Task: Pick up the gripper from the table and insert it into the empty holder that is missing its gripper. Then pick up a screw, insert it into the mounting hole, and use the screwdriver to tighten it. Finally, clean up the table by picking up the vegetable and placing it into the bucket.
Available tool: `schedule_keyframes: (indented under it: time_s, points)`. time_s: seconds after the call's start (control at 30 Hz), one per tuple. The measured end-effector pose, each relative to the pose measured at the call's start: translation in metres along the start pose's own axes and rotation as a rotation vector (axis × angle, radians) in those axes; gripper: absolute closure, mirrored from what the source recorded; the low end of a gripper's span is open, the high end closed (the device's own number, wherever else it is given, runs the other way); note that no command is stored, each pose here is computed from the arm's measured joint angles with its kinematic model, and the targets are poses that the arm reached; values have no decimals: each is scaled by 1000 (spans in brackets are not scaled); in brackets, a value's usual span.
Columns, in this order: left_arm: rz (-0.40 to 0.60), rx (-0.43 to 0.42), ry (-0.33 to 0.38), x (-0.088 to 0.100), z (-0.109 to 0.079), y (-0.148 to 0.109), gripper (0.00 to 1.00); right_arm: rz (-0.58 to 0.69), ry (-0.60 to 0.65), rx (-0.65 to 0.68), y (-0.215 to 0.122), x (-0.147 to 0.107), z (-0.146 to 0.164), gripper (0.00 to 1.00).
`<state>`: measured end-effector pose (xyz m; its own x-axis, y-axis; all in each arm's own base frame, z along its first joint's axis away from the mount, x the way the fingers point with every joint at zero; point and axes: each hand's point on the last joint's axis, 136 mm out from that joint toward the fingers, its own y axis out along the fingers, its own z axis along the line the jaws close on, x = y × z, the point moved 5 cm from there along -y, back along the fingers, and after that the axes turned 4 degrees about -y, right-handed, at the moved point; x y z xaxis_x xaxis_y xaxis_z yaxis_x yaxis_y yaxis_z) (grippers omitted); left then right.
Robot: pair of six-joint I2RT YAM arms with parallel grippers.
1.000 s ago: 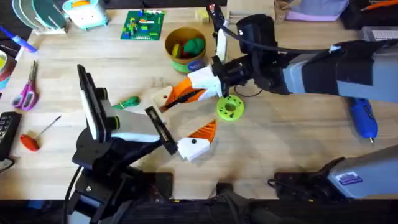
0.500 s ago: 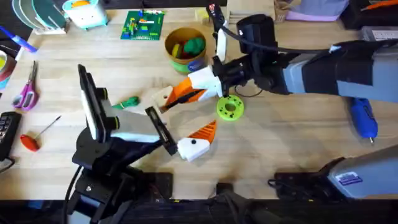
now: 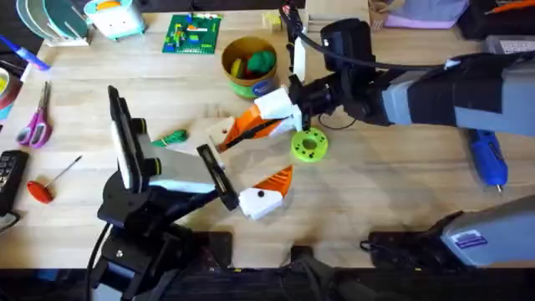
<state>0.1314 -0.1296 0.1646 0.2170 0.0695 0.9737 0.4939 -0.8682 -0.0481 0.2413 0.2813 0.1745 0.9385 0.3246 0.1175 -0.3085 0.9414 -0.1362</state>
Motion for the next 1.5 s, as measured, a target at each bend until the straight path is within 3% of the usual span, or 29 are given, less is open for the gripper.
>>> schedule_keyframes:
  time_s: [0.2, 0.4, 0.57, 1.13, 1.5]
  points:
    - [13, -58, 3, -2, -8, 0, 7, -14, -2, 6, -9, 4, -2, 726]
    - [23, -100, 3, -3, -13, 0, 7, -28, 2, 4, -13, 6, -5, 696]
    - [23, -103, 3, -3, -13, 0, 7, -28, 2, 4, -13, 6, -5, 610]
    - [24, -103, 2, -3, -13, 0, 8, -28, 2, 4, -13, 6, -5, 556]
    - [24, -103, 2, -3, -13, 0, 7, -28, -10, 4, -13, 6, -5, 399]
